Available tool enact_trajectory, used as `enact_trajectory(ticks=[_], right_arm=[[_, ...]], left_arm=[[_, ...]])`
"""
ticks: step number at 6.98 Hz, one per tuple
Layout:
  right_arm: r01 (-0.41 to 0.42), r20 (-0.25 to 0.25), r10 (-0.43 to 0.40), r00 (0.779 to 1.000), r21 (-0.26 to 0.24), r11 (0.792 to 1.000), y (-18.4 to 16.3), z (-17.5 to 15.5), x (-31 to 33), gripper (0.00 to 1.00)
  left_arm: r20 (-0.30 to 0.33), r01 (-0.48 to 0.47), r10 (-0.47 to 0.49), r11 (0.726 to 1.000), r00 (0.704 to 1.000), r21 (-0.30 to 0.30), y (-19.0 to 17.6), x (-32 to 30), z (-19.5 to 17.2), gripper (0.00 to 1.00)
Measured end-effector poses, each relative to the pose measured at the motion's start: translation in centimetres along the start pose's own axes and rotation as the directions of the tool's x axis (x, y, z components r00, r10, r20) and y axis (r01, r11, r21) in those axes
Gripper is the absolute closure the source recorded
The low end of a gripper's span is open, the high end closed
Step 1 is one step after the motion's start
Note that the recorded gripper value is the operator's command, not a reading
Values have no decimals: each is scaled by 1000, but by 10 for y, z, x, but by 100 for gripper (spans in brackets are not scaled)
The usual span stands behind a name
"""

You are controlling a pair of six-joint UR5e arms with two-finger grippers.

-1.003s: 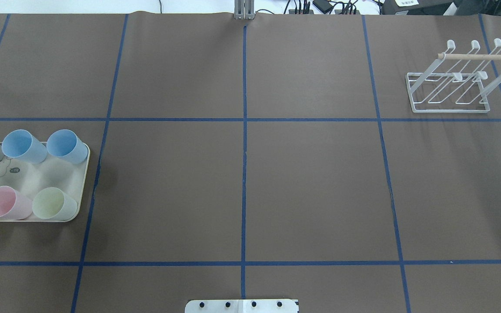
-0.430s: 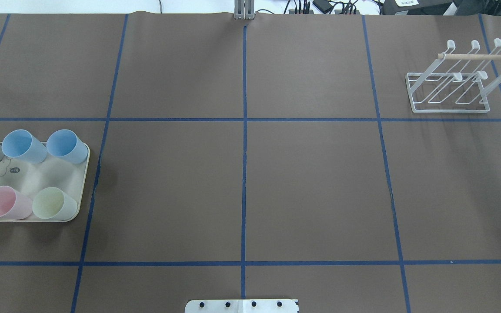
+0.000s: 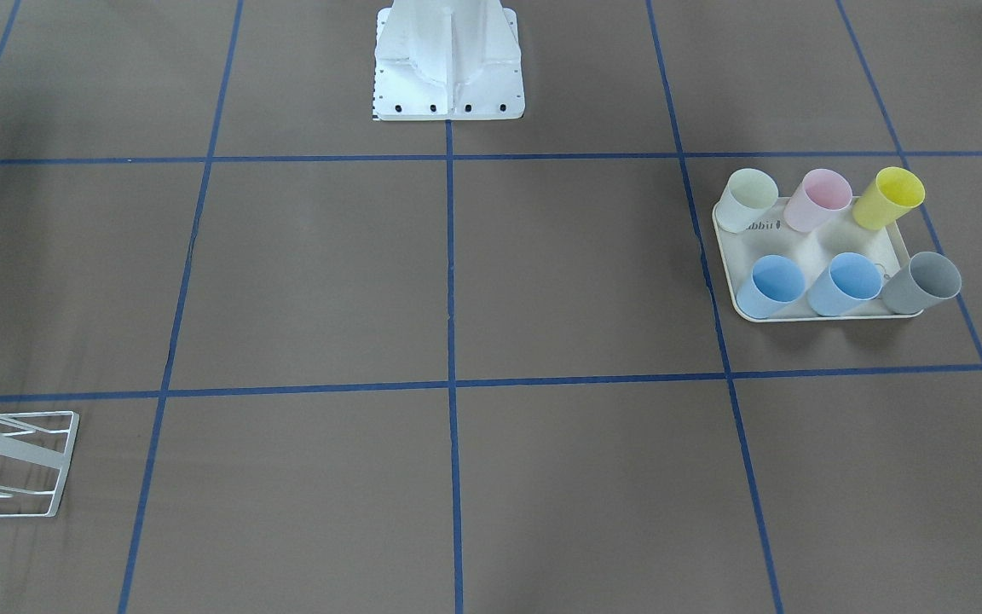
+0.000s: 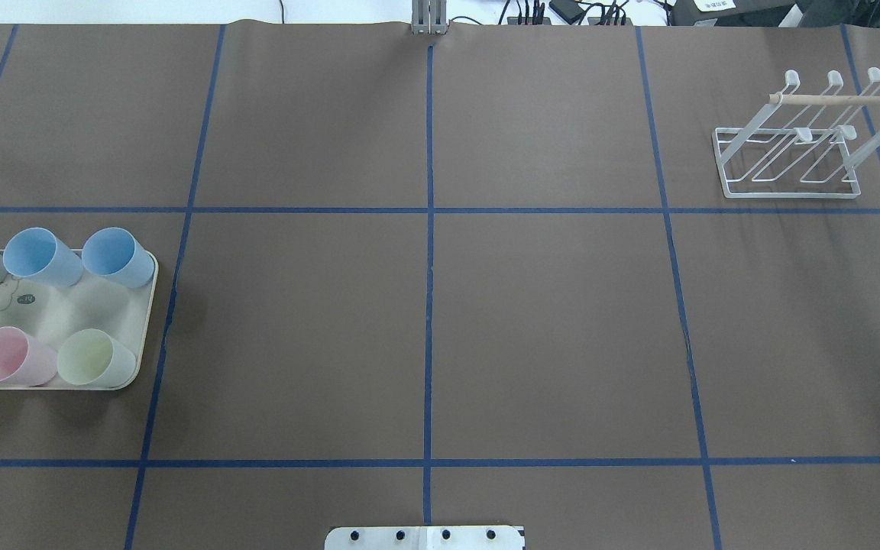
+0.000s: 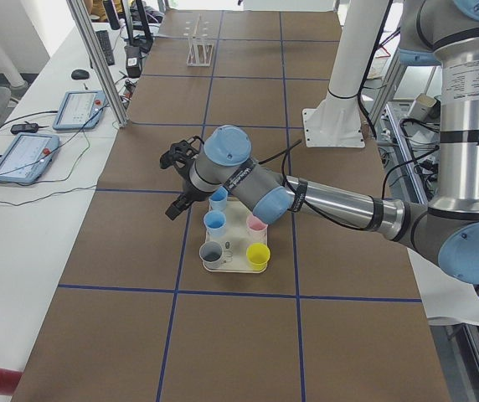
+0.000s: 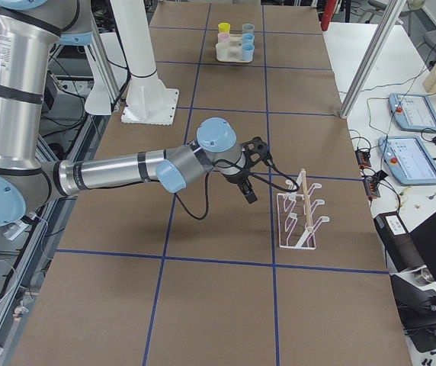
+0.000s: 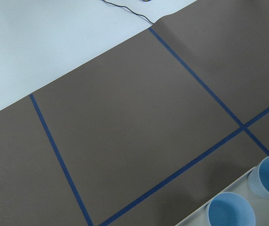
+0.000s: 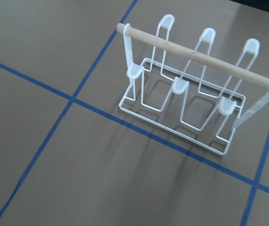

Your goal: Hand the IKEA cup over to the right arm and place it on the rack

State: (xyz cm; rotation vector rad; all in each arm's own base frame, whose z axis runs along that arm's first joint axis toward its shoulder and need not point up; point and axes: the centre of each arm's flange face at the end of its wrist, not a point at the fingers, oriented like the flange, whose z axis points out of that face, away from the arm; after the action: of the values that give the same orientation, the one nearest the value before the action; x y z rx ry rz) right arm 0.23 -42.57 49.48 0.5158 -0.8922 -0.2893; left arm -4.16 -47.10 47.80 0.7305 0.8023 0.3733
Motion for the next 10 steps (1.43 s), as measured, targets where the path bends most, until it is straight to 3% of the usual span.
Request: enact_trajectory(ticks=[1,3,6,9,10], right_arm=[[-6,45,6,999,0,1000,-12,9,-21,1],[-91,126,95,988,-30,995,-28,19,-82,0],[-142,110,146,983,-47,989,-38,47,-170,0],[-141,109,145,983,-44,989,-41,56,-189,0],[-141,110,145,983,-43,989,-41,56,-189,0]], left_arm=[[-28,-24,23,1000,999,-7,3,8,19,0],[-37,5,-8,998,999,-63,34,-7,69,0],[-7,83,-84,995,996,-46,88,-11,145,0],[40,90,-87,994,995,-63,121,-3,190,1],[36,80,-78,994,996,-69,131,-3,197,17]])
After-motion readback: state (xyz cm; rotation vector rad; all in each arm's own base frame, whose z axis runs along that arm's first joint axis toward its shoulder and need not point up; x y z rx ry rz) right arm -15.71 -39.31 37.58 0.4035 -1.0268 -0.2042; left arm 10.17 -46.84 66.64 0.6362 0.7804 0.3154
